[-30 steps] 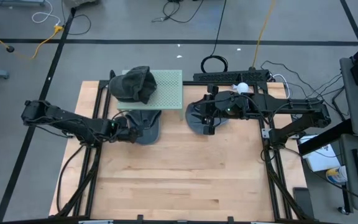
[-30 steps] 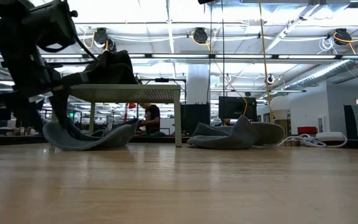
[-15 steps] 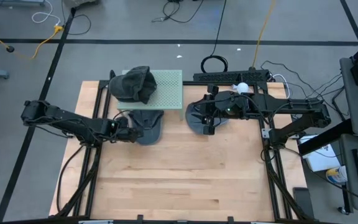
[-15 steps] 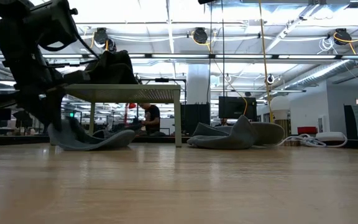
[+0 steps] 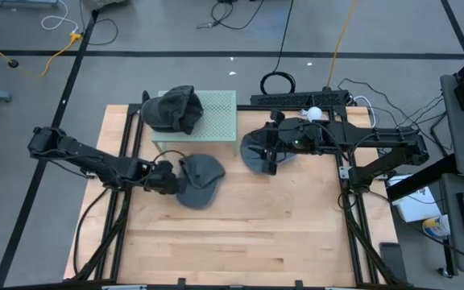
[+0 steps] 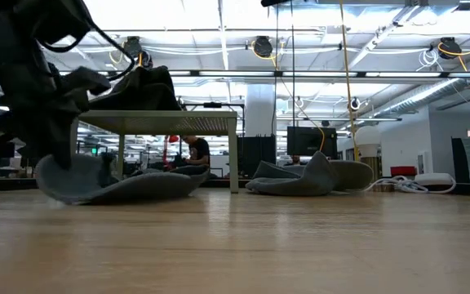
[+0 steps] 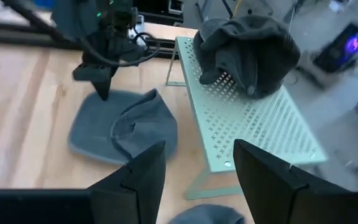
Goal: Pick & Place hat
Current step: Put the gray cap on the shelf
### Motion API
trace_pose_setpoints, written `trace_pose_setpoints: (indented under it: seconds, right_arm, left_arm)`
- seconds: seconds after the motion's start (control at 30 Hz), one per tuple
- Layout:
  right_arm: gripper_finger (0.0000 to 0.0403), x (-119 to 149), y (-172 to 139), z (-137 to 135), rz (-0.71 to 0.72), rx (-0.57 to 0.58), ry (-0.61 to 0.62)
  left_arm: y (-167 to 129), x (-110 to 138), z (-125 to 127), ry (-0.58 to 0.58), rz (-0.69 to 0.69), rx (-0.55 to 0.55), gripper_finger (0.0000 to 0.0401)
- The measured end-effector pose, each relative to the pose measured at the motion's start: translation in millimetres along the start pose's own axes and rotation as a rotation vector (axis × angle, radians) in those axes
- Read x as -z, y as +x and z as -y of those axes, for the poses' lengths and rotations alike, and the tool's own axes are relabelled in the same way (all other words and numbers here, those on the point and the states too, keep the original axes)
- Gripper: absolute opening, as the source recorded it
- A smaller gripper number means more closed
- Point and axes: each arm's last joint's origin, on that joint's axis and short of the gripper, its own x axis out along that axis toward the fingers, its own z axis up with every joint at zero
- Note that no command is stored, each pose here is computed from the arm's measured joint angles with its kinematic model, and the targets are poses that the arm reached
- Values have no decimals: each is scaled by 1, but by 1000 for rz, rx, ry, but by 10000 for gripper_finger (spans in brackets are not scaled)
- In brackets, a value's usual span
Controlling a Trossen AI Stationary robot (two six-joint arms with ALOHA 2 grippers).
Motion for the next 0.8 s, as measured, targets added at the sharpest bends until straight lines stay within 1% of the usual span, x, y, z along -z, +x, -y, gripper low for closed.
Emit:
trace_pose_setpoints:
  seconds: [0.1, 0.2, 0.27, 0.33, 0.43, 0.53, 0.57, 0.63, 0.8]
  right_arm:
    - [180, 0, 0, -1, 0, -3, 154]
    - [180, 0, -1, -3, 0, -9, 316]
    - [180, 0, -2, -6, 0, -18, 400]
    - [180, -1, -3, -10, -1, -32, 459]
    - [180, -2, -5, -18, -7, -80, 512]
    - [180, -2, -8, -27, -20, -154, 533]
    - [180, -2, -9, -30, -21, -162, 538]
    - [180, -3, -11, -35, -16, -148, 550]
    - [180, -5, -17, -47, 34, -64, 581]
  left_arm:
    - [-2, 6, 6, 69, -33, 73, 9]
    - [-5, 11, 7, 140, -91, 104, 9]
    - [-6, 15, 10, 176, -129, 136, 9]
    - [-8, 19, 10, 213, -156, 147, 9]
    - [-10, 24, 11, 265, -198, 181, 9]
    - [-12, 28, 13, 311, -227, 213, 9]
    - [-12, 28, 14, 319, -227, 224, 9]
    - [-15, 28, 17, 337, -199, 265, 9]
    - [-34, 23, 42, 406, -60, 388, 9]
